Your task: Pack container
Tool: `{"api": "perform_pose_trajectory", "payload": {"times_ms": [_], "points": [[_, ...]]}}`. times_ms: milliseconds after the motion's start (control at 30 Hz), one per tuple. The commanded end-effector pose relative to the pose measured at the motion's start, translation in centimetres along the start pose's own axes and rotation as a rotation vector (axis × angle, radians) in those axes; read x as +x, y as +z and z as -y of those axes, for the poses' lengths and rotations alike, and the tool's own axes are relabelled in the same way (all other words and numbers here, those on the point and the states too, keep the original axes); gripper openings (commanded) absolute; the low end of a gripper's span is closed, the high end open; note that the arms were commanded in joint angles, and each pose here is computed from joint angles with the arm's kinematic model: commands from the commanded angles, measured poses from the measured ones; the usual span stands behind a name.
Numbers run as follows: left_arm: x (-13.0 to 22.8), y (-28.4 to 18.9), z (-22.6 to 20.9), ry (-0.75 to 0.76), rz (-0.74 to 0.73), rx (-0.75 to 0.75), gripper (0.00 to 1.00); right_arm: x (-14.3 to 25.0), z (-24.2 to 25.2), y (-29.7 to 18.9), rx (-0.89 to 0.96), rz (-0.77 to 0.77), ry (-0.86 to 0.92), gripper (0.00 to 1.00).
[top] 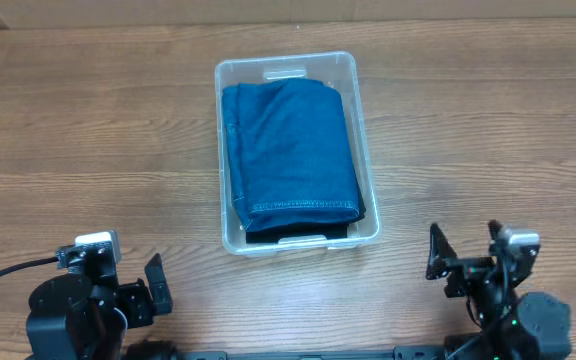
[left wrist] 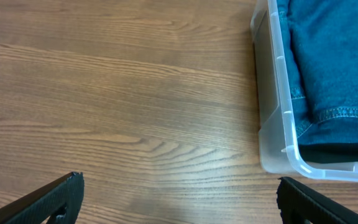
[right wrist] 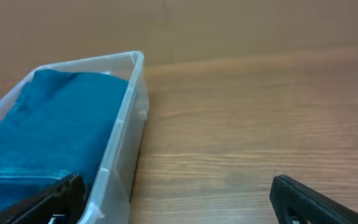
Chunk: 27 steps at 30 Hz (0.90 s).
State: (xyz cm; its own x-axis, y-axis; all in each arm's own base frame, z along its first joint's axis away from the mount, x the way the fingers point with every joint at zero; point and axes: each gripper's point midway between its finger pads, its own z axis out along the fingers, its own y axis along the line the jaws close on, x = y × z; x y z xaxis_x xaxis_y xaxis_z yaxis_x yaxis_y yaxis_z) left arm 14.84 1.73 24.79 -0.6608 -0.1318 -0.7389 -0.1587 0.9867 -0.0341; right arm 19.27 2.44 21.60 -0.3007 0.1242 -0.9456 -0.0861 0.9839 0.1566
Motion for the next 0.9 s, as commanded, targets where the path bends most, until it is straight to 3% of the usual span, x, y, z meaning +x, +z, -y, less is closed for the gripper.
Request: {"api": "perform_pose_trajectory", "payload": {"times_ms": [0,133,200,867], "points": [[0.1,0.0,0.1,0.010,0.003,0.007,1.00,0.2,0.5,2.2,-0.004,0.134,-0.004,1.00],[0.1,0.0,0.1,0.010,0.003,0.007,1.00,0.3,1.2,4.8,0.005,0.282,-0.007,1.00],[0.1,0.0,0.1,0.010,0.003,0.007,1.00,3.3,1.7,6.0,0.019,0.194,-0.004,1.00],[0.4,1.1,0.0,0.009,0.008,-0.003,1.00,3.5,1.7,6.0,0.020,0.185,-0.003,1.00]]}}
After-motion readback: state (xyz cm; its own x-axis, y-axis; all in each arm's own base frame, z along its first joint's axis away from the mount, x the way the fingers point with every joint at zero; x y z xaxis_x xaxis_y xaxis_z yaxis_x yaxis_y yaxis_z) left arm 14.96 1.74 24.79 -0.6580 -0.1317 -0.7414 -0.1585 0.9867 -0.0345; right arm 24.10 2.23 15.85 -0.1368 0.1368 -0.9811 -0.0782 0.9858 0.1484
